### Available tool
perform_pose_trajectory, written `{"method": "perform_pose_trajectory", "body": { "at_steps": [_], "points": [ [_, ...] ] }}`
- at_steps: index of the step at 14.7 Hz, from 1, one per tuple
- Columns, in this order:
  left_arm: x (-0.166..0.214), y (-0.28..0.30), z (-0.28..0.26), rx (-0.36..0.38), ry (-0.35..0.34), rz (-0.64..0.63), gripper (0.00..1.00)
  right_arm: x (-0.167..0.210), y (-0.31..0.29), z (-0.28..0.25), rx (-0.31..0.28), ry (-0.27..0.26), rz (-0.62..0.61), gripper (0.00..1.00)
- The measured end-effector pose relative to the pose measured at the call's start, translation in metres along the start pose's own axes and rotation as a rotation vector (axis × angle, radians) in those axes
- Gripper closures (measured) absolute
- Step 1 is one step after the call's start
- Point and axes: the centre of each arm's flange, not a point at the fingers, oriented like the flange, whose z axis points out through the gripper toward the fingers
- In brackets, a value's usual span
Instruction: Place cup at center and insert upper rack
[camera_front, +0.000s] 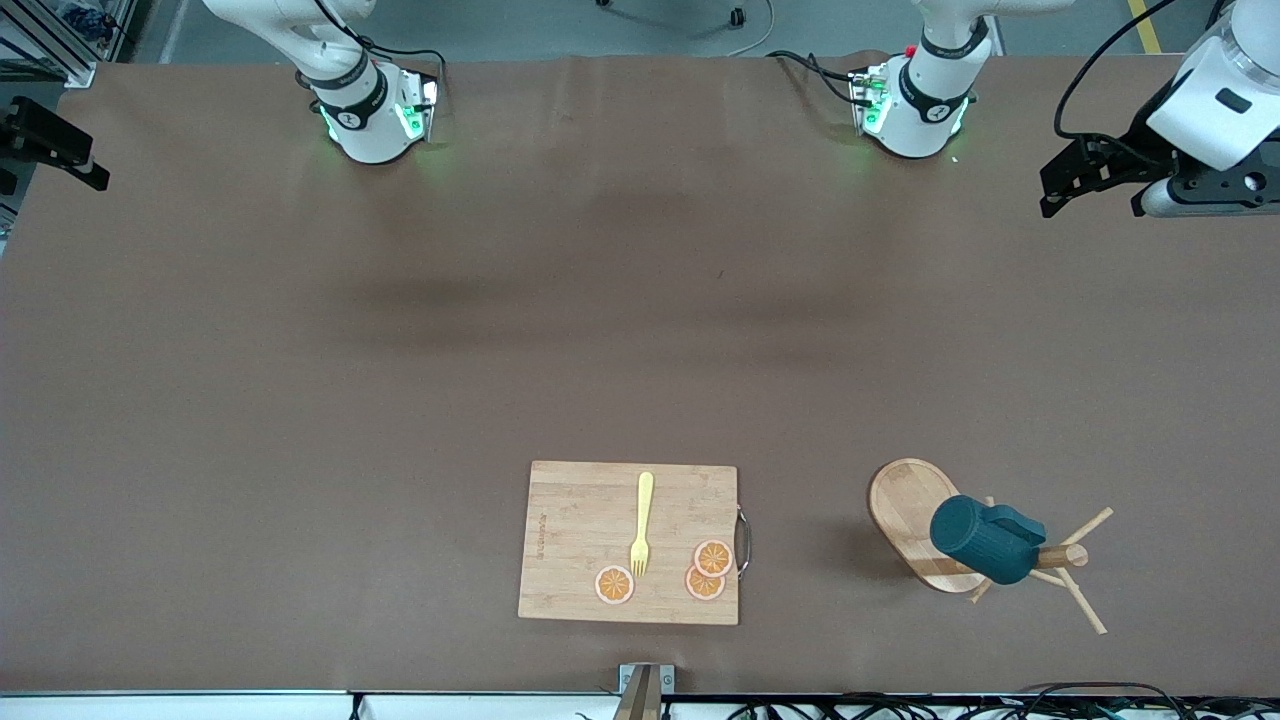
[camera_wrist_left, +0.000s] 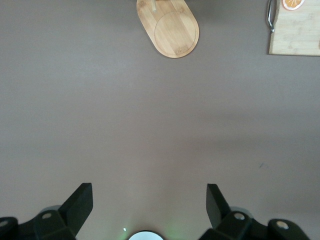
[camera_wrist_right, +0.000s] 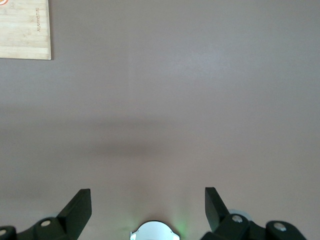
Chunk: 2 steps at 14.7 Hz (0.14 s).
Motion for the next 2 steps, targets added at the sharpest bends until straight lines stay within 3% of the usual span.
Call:
{"method": "perform_pose_trajectory", "body": {
  "at_steps": [2],
  "points": [
    [-0.0002,-0.0016,0.0005,0.000,-0.005,0.001,0.00,0.0000,0.0000,0.0000,0.000,0.000,0.000,0.00]
  ]
}}
